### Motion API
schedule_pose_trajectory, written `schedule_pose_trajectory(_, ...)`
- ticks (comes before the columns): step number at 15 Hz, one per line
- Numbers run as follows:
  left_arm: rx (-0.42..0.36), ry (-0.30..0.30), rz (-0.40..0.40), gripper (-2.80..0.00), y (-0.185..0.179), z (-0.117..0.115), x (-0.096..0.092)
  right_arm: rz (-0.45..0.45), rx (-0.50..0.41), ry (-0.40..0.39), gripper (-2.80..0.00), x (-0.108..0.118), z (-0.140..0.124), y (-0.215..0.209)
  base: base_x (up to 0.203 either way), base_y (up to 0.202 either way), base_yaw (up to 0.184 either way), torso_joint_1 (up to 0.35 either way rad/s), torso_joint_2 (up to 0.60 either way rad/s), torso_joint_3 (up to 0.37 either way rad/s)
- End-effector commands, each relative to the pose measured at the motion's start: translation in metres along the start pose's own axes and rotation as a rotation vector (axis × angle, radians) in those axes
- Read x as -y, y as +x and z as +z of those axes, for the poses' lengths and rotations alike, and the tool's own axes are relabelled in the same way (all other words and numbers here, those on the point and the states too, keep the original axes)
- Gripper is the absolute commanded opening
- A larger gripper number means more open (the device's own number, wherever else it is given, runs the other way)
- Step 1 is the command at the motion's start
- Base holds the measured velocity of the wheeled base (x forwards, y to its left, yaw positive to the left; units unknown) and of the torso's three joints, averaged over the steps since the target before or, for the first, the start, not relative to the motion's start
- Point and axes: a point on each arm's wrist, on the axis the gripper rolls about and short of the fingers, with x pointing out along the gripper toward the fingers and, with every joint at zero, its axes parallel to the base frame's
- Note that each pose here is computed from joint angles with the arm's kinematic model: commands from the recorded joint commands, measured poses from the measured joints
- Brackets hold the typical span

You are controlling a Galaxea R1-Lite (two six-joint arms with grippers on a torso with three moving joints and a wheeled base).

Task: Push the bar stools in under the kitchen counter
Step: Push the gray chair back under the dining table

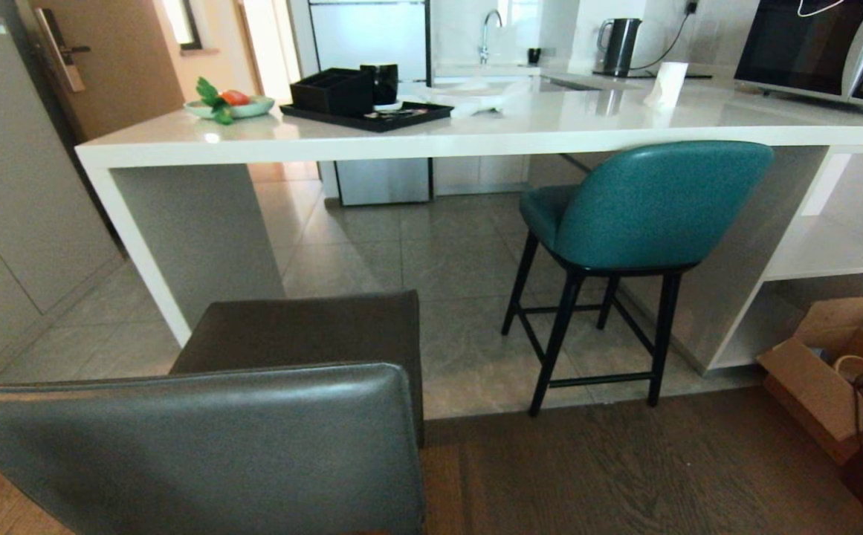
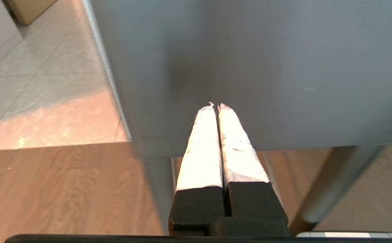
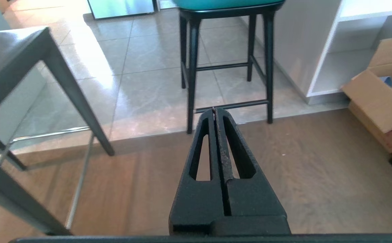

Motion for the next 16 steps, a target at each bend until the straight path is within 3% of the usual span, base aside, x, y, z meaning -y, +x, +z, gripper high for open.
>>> schedule_pose_trajectory(1, 0.000, 0.000, 0.000, -2.80, 0.0000, -0.0001, 0.0000, 0.000, -0.001, 0.000, -2.80, 0.0000, 0.0001, 0.0001, 0.000, 0.192, -0.002, 0.009, 0.00, 0.004)
schedule_pose_trajectory(16, -0.001, 0.000, -0.001, -2.80, 0.0001, 0.0000, 0.0000, -0.001, -0.001, 0.000, -2.80, 0.0000, 0.0001, 0.0001, 0.000, 0.196, -0.002, 0.000, 0.00, 0.003)
